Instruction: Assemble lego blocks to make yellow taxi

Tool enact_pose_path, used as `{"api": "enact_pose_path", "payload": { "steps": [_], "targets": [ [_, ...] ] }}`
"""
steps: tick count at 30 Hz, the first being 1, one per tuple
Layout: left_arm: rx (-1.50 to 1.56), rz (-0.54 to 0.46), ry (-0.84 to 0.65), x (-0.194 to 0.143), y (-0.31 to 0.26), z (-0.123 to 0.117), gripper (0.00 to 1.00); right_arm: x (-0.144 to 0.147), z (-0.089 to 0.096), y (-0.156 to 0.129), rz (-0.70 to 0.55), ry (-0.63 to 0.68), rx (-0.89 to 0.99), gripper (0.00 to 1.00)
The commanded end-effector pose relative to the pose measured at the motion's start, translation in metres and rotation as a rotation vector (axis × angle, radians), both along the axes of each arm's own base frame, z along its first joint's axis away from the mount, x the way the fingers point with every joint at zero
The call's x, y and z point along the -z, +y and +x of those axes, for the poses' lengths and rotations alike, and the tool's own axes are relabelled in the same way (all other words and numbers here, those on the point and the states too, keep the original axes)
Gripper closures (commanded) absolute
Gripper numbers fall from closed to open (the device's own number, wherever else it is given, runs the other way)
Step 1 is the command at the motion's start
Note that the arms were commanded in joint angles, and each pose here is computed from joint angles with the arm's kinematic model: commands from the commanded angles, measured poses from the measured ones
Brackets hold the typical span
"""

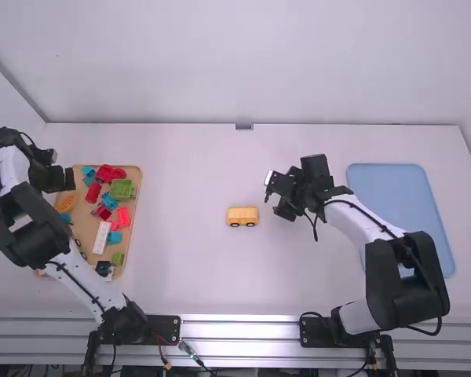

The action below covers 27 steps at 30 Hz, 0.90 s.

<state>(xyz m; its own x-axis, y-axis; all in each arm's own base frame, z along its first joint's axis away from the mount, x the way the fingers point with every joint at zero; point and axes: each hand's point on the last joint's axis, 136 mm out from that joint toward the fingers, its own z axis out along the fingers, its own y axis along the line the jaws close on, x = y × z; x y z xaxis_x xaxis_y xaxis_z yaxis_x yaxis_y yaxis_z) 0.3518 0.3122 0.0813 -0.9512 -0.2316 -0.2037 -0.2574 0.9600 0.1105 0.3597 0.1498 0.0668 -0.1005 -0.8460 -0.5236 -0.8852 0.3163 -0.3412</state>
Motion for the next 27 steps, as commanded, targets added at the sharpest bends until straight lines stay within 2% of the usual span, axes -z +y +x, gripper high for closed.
{"api": "enact_pose_path", "payload": {
  "steps": [1,5,12,20,27],
  "targets": [
    [0.293,0.046,0.069,0.012,0.010,0.001,0.05,-0.004,-0.002,0.002,0.004,-0.010,-0.007,0.01],
    [0.450,0.043,0.105,0.035,0.012,0.001,0.27,-0.004,-0.002,0.002,0.006,-0.010,-0.009,0.01],
    [0.509,0.071,0.110,0.050,0.015,0.001,0.28,-0.004,-0.002,0.002,0.009,-0.002,0.003,0.01],
    [0.524,0.073,0.119,0.073,0.011,-0.005,0.34,-0.003,-0.003,0.002,0.020,0.013,0.021,0.01],
    [0.512,0.054,0.125,0.076,0.014,-0.013,0.37,-0.003,-0.004,0.002,0.020,0.019,0.019,0.01]
  ]
}}
